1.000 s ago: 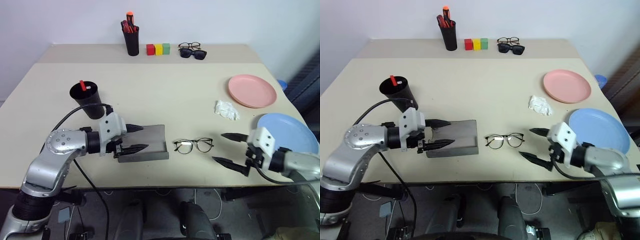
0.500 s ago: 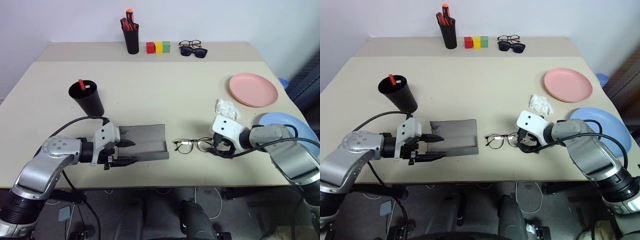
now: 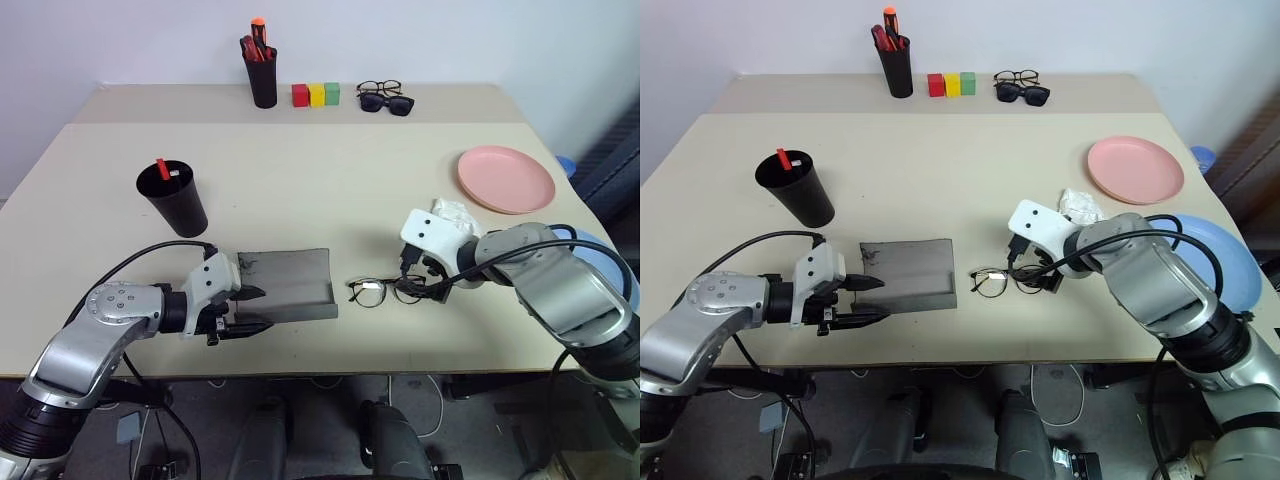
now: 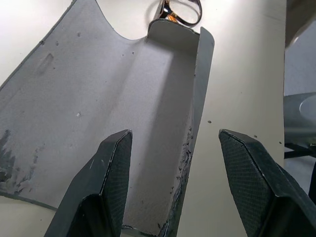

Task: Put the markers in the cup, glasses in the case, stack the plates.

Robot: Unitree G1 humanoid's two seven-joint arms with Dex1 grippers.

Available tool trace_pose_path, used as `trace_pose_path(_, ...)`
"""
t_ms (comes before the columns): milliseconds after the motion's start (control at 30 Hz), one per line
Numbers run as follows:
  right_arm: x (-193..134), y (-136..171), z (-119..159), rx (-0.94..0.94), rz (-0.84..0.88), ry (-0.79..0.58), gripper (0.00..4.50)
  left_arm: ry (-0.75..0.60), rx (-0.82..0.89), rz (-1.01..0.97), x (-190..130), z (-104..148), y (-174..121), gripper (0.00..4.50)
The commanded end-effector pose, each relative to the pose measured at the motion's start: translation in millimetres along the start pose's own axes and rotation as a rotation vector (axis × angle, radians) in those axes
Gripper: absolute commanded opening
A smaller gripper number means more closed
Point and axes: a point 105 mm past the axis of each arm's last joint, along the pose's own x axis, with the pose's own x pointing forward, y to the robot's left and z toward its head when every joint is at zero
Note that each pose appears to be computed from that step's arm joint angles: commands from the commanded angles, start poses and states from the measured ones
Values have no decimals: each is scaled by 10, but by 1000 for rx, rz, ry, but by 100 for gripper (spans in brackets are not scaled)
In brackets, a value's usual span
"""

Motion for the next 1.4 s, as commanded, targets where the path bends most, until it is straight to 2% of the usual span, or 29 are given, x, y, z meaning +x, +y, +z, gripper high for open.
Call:
trace_pose_path(33,-46,39,130,-31,5,-30,450,0,32,-6,7,35,-43,284)
trace_pose_path(367,5,167,191,-29,68,-35,450,-8,14,-1,18,28,-95,284)
trace_pose_path(867,58,82,139,-105,74,-36,450,52,26,38,-68,-58,-126,284)
trace_pose_path(933,62,71,150,-115,73,-41,397,53,22,39,-72,-60,-140,289)
trace_pose_path(967,67,76,153,-120,78,-43,397,54,20,42,-76,-62,-141,289)
trace_pose_path(1067,85,86,148,-133,86,-43,282,56,16,50,-88,-69,-138,289)
trace_pose_path(1133,93,90,156,-139,90,-48,188,54,14,55,-94,-65,-142,289)
trace_pose_path(1400,126,119,163,-148,112,-54,188,54,10,66,-106,-68,-162,289)
